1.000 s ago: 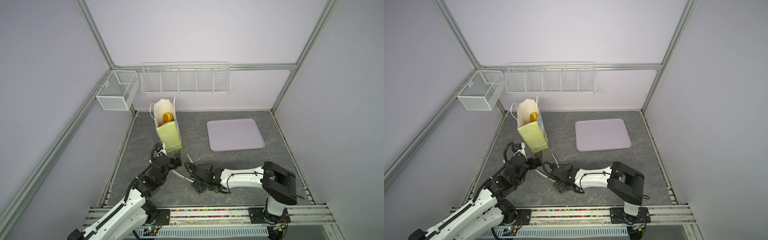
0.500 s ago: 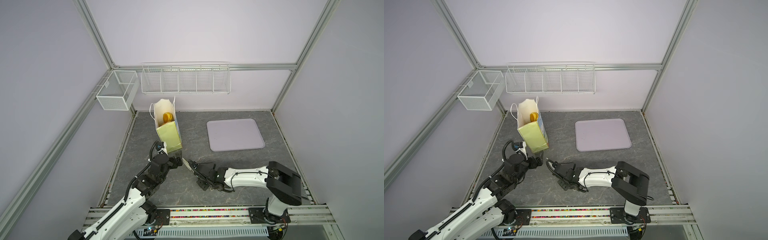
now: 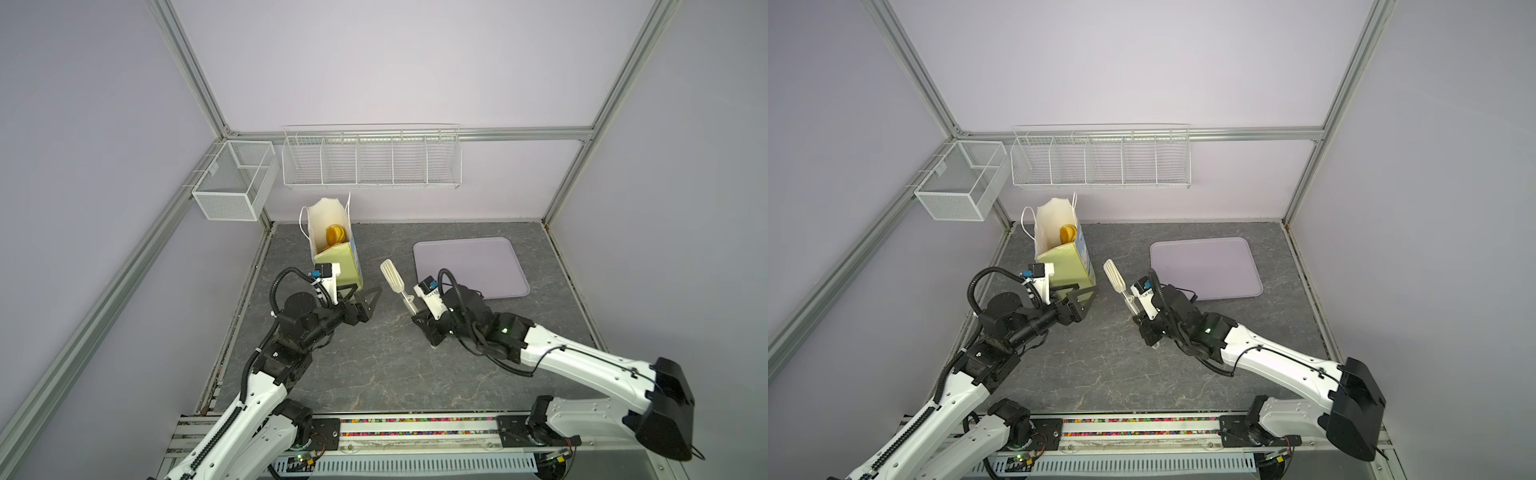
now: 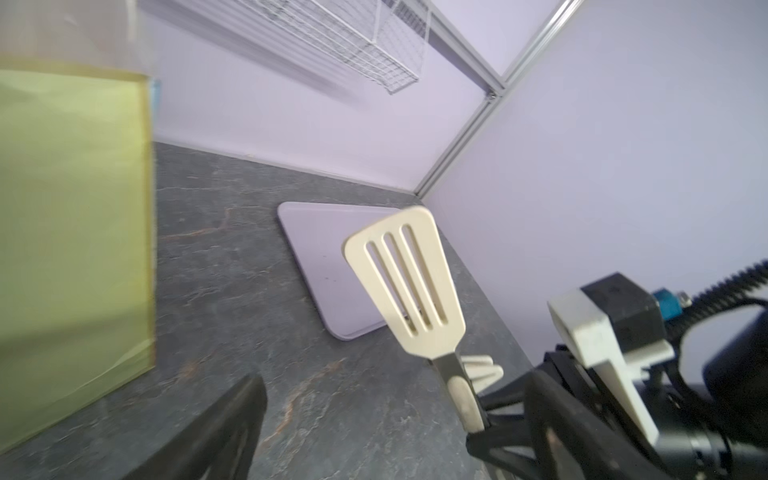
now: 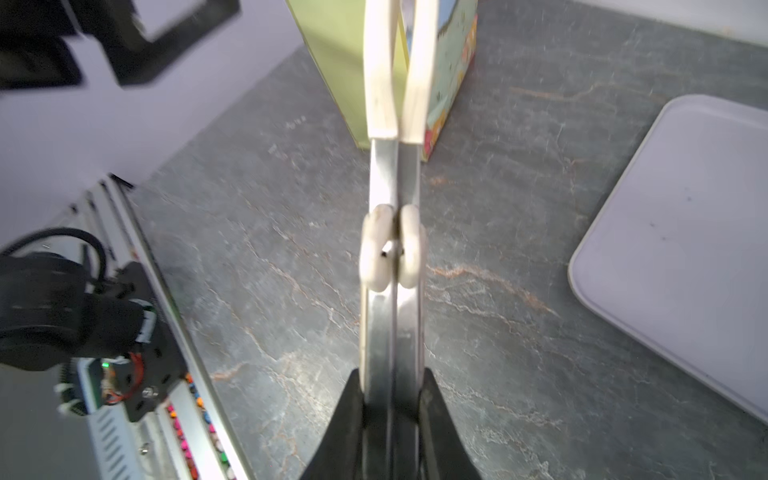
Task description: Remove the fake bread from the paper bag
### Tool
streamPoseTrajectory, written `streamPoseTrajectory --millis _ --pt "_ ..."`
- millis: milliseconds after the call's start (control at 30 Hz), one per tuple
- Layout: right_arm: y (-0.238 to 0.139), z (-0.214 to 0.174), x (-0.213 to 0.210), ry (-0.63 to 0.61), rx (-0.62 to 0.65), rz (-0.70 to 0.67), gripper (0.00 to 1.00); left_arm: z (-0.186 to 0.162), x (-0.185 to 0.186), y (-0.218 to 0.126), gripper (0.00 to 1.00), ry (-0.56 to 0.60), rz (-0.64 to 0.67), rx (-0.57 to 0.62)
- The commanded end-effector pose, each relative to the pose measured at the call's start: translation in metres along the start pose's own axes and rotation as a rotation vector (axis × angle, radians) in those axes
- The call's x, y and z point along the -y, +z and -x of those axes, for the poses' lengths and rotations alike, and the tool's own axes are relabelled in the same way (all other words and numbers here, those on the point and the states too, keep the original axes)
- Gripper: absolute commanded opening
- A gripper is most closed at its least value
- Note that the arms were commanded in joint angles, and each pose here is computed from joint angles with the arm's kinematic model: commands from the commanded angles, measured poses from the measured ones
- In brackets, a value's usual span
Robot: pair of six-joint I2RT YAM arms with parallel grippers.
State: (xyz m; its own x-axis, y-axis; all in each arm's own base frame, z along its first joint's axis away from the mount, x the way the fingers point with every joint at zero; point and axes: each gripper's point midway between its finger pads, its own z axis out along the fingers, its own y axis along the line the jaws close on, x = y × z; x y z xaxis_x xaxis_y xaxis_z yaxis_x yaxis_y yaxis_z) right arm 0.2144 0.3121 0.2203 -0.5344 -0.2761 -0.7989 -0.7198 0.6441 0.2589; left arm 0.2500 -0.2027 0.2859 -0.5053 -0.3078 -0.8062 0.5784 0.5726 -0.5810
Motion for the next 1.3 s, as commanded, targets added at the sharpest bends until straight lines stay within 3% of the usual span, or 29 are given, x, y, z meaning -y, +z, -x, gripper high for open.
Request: streamPoseTrajectory --millis 0,133,333,433,833,1100,1267 --pt "-0.028 0.026 -0.033 -0.006 0.073 0.213 0.06 0.004 0.044 0.006 0.96 -0.041 -0.26 -0.044" --pt "-0.047 0.039 -0.05 0.002 0.102 0.332 0.06 0.016 0.072 0.007 0.95 -0.065 -0.444 -0.024" --pt "-0.054 0.047 -0.07 0.011 0.116 0.465 0.06 0.022 0.092 0.001 0.94 -0.026 -0.545 -0.026" --pt "-0.053 0.05 -0.076 0.019 0.116 0.503 0.06 0.024 0.101 -0.004 0.88 -0.024 -0.591 -0.03" --pt "-0.046 0.055 -0.089 0.03 0.067 0.584 0.08 0.027 0.099 -0.011 0.01 0.014 -0.57 0.022" --pt "-0.046 0.059 -0.087 0.05 0.109 0.579 0.48 0.037 0.102 -0.02 0.0 0.031 -0.567 0.099" --pt "-0.042 0.062 -0.091 0.073 0.132 0.621 0.58 0.047 0.109 -0.029 0.0 0.023 -0.613 0.17"
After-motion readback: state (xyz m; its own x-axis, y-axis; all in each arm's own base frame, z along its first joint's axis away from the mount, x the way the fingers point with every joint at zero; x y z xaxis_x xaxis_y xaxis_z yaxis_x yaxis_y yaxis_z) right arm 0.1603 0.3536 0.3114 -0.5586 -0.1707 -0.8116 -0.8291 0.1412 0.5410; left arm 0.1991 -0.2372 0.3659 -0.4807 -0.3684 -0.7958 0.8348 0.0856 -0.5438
